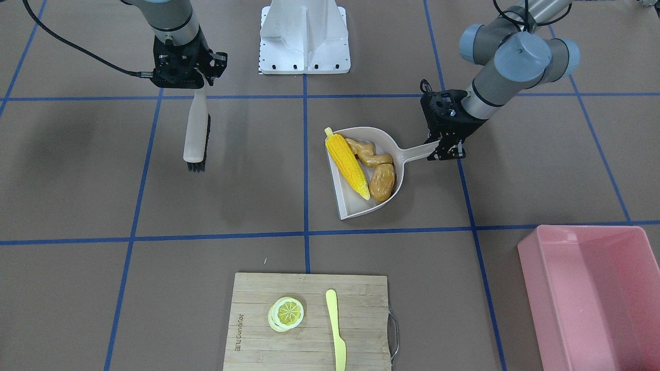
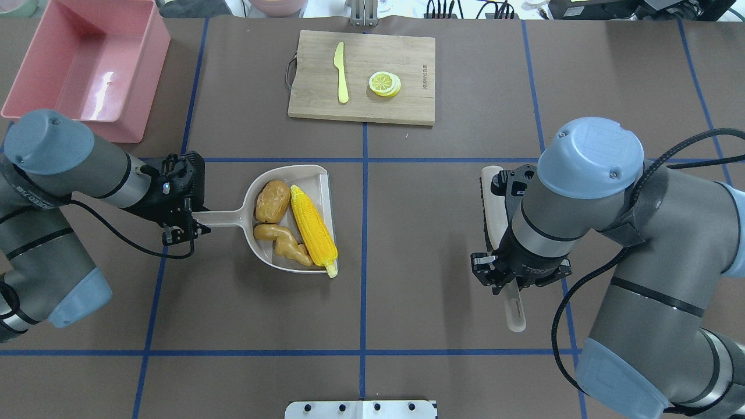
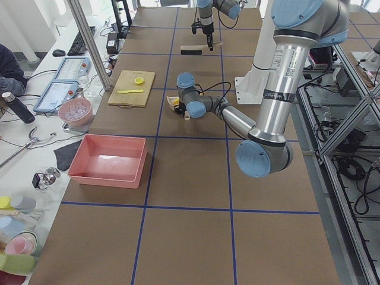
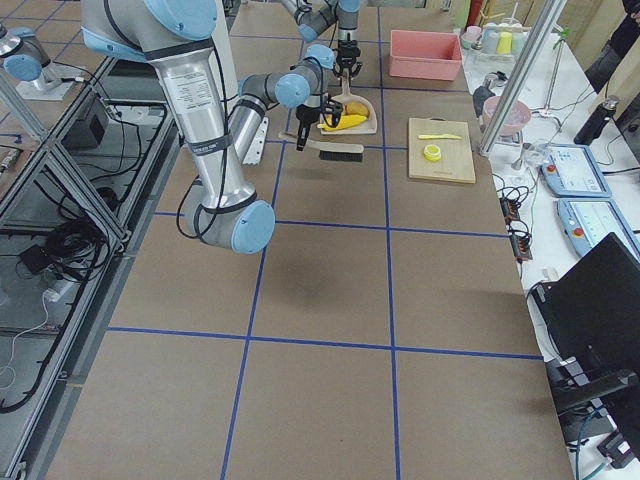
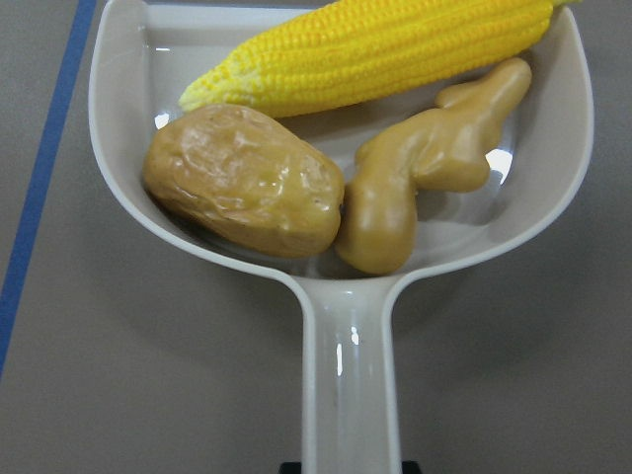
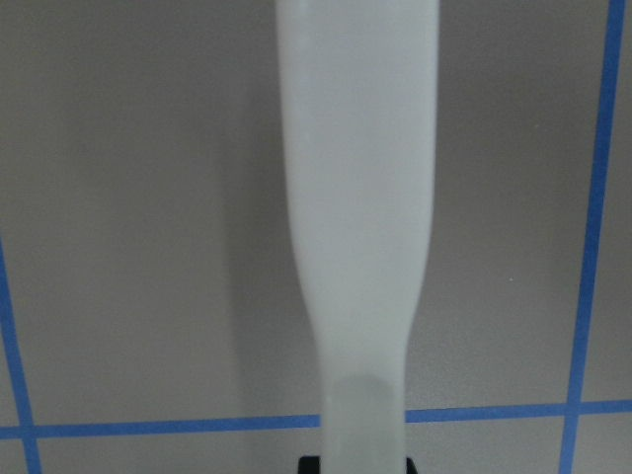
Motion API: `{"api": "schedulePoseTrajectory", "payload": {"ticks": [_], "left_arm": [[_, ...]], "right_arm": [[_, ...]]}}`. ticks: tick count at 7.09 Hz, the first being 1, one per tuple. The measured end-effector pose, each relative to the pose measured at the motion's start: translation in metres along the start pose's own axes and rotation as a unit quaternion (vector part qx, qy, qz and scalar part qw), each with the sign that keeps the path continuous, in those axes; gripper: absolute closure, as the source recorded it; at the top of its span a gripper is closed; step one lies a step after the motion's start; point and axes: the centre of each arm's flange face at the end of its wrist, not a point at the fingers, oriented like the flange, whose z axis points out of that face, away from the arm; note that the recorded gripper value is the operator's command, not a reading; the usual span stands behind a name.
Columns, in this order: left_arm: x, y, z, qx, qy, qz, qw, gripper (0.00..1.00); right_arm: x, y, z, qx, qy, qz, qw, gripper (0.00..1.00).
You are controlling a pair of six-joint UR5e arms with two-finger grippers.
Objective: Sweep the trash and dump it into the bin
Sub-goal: 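Withdraw brush with right gripper while left gripper lifts the dustpan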
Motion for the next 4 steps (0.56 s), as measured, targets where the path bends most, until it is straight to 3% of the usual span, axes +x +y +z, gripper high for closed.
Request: {"api": "schedulePoseTrajectory", "payload": {"ticks": [4], "left_arm": [[0.003, -0.008, -0.008, 0.018, -0.004, -0.016, 0.9997, 0.92]], "right_arm": [[0.034, 0.000, 0.007, 0.011, 0.031, -0.007, 0.9994, 1.00]]}}
